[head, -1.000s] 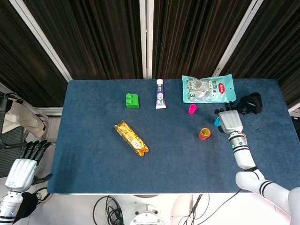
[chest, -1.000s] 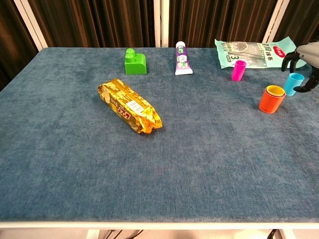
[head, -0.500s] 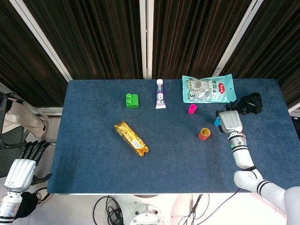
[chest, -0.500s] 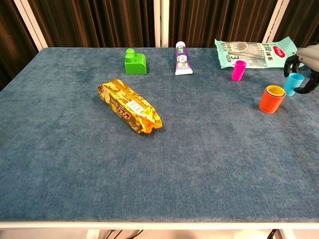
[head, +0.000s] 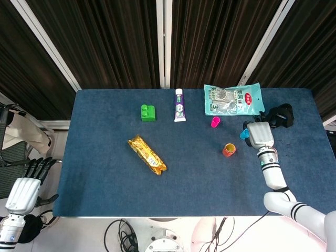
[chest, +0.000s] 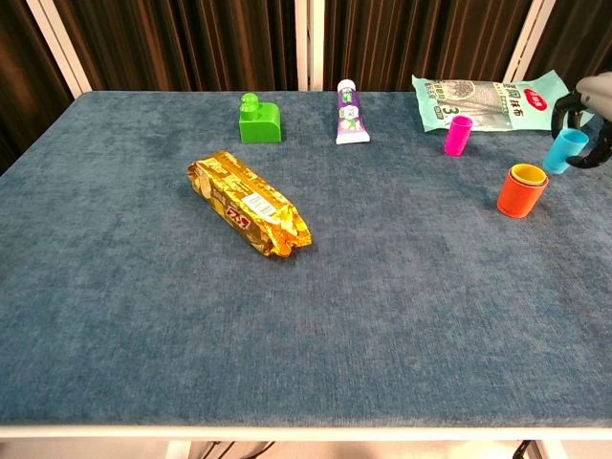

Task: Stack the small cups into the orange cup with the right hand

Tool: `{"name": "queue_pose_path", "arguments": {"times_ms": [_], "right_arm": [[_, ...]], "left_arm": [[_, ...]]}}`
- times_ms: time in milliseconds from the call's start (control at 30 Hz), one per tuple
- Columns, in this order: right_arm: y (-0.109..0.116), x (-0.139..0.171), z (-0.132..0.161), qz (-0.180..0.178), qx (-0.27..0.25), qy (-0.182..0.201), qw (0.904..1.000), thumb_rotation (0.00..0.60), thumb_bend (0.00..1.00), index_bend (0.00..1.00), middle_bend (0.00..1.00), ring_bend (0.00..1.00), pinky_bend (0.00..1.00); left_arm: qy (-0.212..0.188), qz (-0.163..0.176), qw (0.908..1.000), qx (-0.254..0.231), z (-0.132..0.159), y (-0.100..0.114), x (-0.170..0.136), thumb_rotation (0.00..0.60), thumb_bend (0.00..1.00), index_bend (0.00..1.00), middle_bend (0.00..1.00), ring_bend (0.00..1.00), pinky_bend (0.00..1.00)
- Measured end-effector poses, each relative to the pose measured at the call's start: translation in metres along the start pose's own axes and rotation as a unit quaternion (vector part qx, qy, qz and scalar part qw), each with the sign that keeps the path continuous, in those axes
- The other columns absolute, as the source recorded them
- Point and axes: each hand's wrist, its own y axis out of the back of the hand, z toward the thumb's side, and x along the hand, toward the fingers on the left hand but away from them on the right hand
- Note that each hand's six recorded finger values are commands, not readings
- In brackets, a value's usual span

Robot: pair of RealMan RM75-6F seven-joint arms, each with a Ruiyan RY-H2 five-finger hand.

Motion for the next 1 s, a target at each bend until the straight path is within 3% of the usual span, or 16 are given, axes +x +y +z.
{"name": "queue_pose_path", "arguments": {"times_ms": [267,433,633,1000], "right_arm": [[0.048,0.03,0.016,-0.047,-0.036,0.049,0.997,0.6,0.25,0.49,0.47,0.16,0.0],[0.067,0.061,0.037,-0.071,-0.018,0.094,0.9929,0.6,0.25,0.49,0.47,0.16,0.0],[0.058,0.074,0.045,-0.056,0.024,0.104,0.9927,0.6,0.25,0.49,0.47,0.16,0.0],[0.036,0.067,0.056,-0.017,0.043,0.097,0.9942,0.6,0.25,0.49,0.47,0.16,0.0]], "left_arm": [[-0.006,0.004,1.0,0.0,0.003,0.0,0.001,0.6,0.0,0.11,0.05,0.0,0.0],[-0.006,0.003,1.0,-0.001,0.004,-0.001,-0.001,0.6,0.0,0.11,0.05,0.0,0.0],[-0.005,0.006,1.0,-0.002,0.003,0.0,-0.005,0.6,0.0,0.11,0.05,0.0,0.0],[-0.003,0.006,1.0,-0.006,-0.001,-0.001,-0.005,0.6,0.0,0.11,0.05,0.0,0.0]]}}
